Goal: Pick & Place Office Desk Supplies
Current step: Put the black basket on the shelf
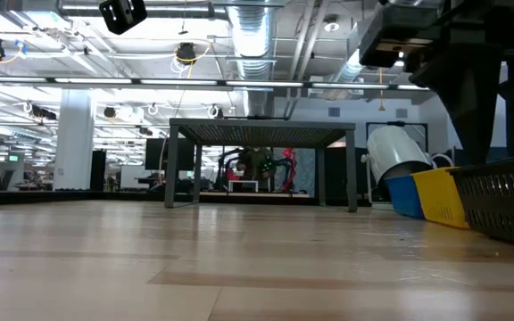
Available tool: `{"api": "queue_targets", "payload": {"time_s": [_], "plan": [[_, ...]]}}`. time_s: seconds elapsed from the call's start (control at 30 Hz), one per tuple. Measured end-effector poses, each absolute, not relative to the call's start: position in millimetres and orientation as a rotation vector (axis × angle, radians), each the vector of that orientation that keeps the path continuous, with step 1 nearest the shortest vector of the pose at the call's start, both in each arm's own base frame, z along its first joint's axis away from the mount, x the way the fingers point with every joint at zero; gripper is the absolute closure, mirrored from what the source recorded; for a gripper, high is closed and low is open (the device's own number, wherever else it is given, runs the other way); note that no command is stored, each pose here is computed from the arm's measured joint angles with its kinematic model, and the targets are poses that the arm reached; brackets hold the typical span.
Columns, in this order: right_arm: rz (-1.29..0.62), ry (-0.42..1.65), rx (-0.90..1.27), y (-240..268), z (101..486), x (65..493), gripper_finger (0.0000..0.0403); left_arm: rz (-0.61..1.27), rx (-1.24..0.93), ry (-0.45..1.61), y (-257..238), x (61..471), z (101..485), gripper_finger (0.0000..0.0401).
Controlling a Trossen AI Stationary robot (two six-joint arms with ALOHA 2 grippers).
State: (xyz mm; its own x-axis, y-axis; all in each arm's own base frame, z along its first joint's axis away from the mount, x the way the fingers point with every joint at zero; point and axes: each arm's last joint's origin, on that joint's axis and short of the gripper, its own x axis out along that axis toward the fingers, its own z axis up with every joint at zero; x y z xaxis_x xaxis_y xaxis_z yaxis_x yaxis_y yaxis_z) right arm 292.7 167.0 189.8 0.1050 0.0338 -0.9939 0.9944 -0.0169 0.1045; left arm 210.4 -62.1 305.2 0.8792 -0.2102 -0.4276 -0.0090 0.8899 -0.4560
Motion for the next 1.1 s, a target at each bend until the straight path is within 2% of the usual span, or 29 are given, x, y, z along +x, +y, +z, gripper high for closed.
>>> {"api": "queue_targets", "payload": {"time_s": [0.63, 1.1], "plan": [[-1.133, 1.152, 1.267, 150, 189, 300, 0.028, -0.108, -0.466, 0.489, -62, 210, 305, 0.0393], [-1.139, 1.189, 1.256, 152, 169, 310, 0.0289, -0.108, -0.465, 0.495, -61, 208, 306, 0.0393]]}}
